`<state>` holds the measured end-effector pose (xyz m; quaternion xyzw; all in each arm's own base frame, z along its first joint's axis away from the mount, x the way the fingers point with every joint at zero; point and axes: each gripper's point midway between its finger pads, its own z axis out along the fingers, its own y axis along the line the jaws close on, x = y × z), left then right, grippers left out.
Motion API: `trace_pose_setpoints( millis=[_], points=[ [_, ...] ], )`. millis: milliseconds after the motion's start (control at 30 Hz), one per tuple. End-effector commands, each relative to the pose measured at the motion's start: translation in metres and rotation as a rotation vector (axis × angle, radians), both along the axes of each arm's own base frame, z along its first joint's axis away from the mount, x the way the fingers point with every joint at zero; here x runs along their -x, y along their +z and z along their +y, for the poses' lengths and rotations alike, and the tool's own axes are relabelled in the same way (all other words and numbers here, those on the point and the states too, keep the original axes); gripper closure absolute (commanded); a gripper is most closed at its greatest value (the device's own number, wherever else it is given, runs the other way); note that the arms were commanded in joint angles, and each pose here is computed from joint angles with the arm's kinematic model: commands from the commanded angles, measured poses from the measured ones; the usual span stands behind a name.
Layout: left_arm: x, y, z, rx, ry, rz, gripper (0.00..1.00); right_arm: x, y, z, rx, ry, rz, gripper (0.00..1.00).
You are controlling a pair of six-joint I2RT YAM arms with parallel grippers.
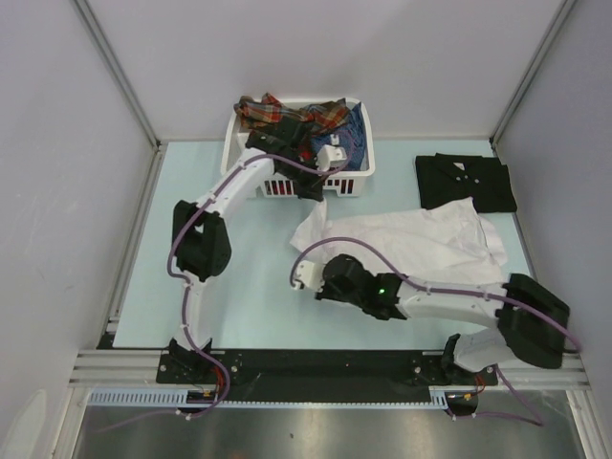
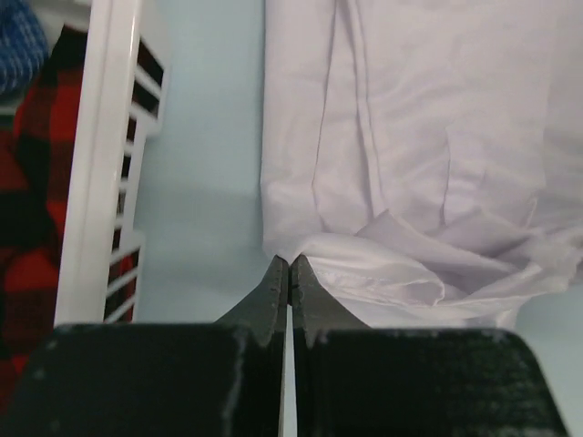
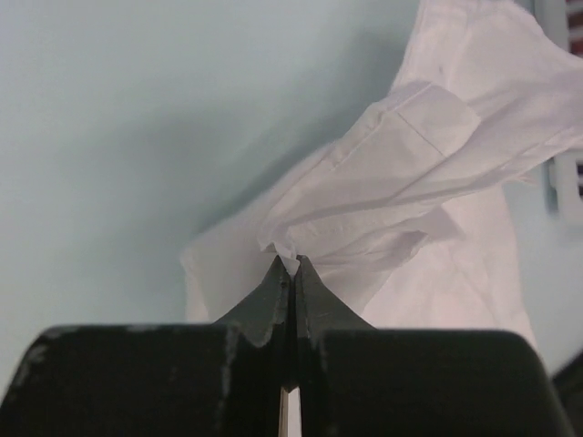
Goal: Fold and stack the long sleeve shirts
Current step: Fold the shirt
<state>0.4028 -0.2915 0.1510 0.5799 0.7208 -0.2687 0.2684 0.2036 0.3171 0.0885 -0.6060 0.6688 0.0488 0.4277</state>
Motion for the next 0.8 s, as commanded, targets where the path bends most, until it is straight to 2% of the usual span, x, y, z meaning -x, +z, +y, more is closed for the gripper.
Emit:
trace_pose_setpoints(
  millis=[0, 33, 67, 100, 233, 400, 533, 767],
  points=[
    [-0.002, 0.017, -0.053, 0.067, -0.004, 0.033, 1.00, -0.001, 0.019, -0.059, 0.029, -0.029, 0.004, 1.00],
    [-0.004, 0.008, -0.064, 0.069, -0.010, 0.047, 1.00, 0.001, 0.016, -0.074, 0.058, -0.037, 0.014, 1.00],
    [-0.008, 0.024, -0.076, 0.099, -0.018, 0.009, 1.00, 0.004, 0.008, -0.089, 0.082, -0.041, 0.022, 1.00],
    [-0.004, 0.024, -0.093, 0.114, -0.027, 0.010, 1.00, -0.002, 0.018, -0.104, 0.058, -0.074, 0.003, 1.00],
    [0.001, 0.018, -0.135, 0.141, -0.047, -0.029, 1.00, 0.003, 0.005, -0.157, 0.143, -0.099, 0.031, 1.00],
    [0.007, 0.000, -0.178, 0.183, -0.037, -0.040, 1.00, 0.016, -0.019, -0.193, 0.200, -0.102, 0.084, 1.00],
    [-0.006, -0.013, -0.193, 0.220, 0.035, -0.044, 1.00, 0.006, -0.031, -0.213, 0.194, -0.154, 0.114, 1.00],
    [-0.007, -0.030, -0.212, 0.238, 0.044, -0.054, 1.00, -0.011, -0.047, -0.249, 0.207, -0.263, 0.175, 1.00]
  ],
)
